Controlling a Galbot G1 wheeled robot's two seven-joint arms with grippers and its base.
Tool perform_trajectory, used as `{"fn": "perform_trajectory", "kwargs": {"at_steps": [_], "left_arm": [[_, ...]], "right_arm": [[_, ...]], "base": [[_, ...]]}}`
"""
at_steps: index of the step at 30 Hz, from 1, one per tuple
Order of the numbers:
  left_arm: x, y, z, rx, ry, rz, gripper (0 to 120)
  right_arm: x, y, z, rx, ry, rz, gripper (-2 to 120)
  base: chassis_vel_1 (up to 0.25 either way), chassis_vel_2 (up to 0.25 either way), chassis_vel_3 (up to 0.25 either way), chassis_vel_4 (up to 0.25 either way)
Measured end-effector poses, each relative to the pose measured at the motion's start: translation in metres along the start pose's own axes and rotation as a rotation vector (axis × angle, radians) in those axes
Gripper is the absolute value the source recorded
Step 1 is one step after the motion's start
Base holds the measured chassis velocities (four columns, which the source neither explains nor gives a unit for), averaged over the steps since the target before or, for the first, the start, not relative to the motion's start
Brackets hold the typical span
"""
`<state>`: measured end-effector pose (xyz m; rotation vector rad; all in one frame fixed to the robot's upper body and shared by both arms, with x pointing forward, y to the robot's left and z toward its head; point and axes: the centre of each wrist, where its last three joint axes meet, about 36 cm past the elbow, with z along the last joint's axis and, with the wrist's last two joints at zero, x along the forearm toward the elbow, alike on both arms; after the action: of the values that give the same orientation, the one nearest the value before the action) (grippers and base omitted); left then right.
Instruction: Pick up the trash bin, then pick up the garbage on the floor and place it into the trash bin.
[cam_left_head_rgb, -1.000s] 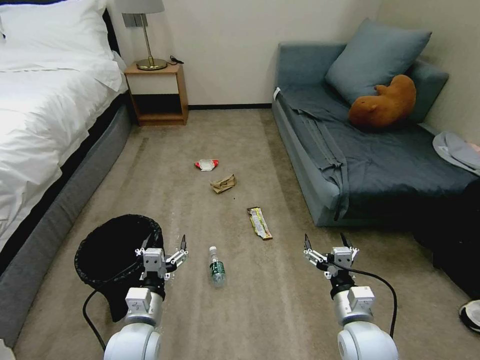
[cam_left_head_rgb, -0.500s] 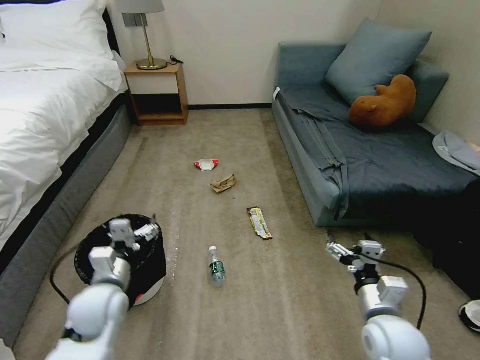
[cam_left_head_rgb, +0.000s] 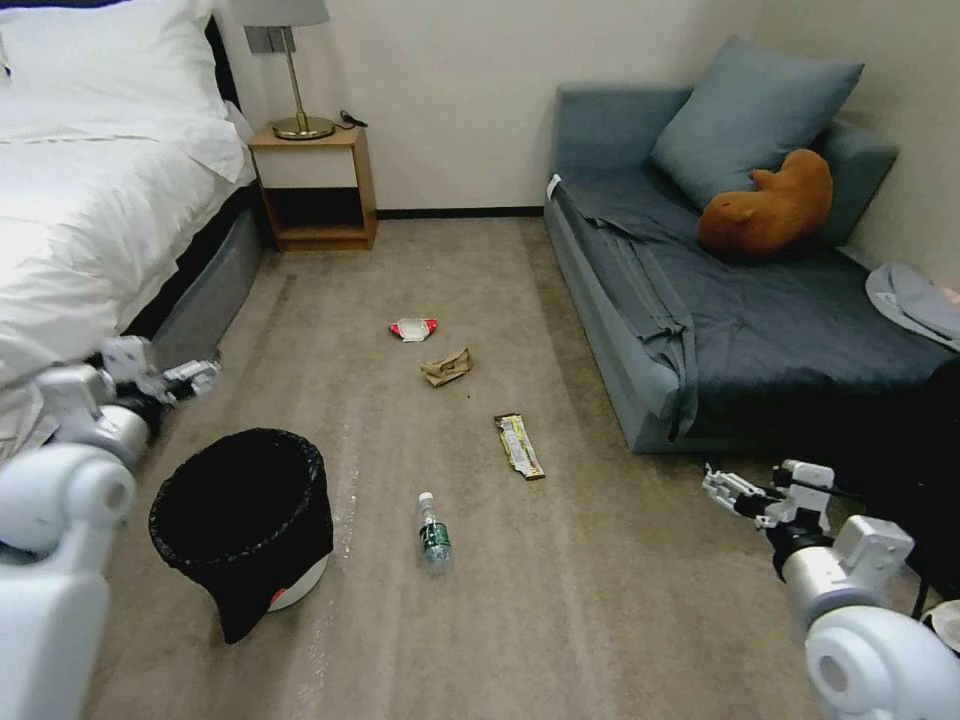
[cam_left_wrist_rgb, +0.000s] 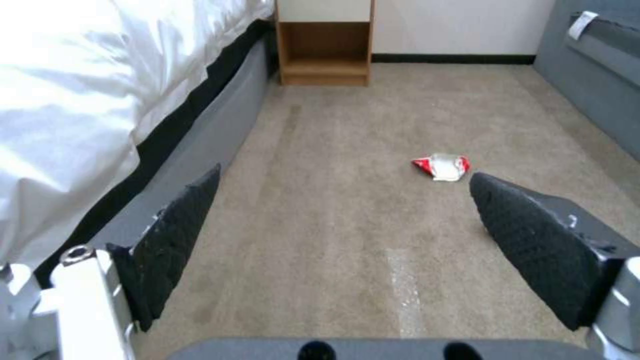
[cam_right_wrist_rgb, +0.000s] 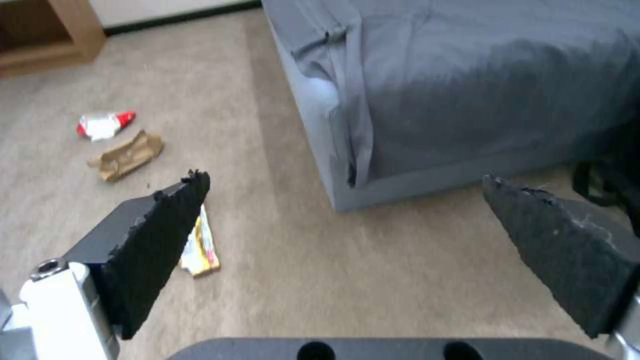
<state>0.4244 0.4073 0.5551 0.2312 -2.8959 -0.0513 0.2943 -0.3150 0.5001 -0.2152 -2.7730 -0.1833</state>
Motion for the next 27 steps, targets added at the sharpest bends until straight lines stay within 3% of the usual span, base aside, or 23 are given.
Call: {"fn": "perform_trajectory", "kwargs": {"at_steps": [11,13,14,16,18,19,21,25,27], "left_arm": [[0.000,0.005,0.015,-0.003,0.033,-0.007,100],[-0.011,0.022,0.031,0.010,0.106,-0.057,100],[-0.011,0.022,0.031,0.010,0.106,-0.057,100],[-0.029,0.048,0.053,0.019,0.196,-0.125,100],[-0.033,0.054,0.060,0.023,0.220,-0.140,100],[-0.033,0.054,0.060,0.023,0.220,-0.140,100],[-0.039,0.061,0.075,0.027,0.264,-0.152,100],[-0.042,0.060,0.086,0.023,0.293,-0.148,100],[-0.045,0.055,0.099,0.015,0.328,-0.139,100]], "right_arm": [[0.020,-0.002,-0.040,0.019,0.105,-0.036,100],[0.013,-0.002,-0.042,0.053,0.148,-0.071,100],[0.013,-0.002,-0.042,0.053,0.148,-0.071,100],[0.011,-0.001,-0.039,0.053,0.155,-0.076,100],[0.011,-0.001,-0.037,0.053,0.156,-0.077,100],[0.011,-0.001,-0.037,0.053,0.156,-0.077,100],[0.010,-0.001,-0.036,0.054,0.158,-0.074,100],[0.010,-0.002,-0.035,0.055,0.158,-0.072,100],[0.009,-0.002,-0.034,0.055,0.158,-0.069,100]], "base": [[0.000,0.000,0.000,0.000],[0.000,0.000,0.000,0.000],[0.000,0.000,0.000,0.000],[0.000,0.000,0.000,0.000],[0.000,0.000,0.000,0.000],[0.000,0.000,0.000,0.000],[0.000,0.000,0.000,0.000],[0.000,0.000,0.000,0.000],[0.000,0.000,0.000,0.000]]}}
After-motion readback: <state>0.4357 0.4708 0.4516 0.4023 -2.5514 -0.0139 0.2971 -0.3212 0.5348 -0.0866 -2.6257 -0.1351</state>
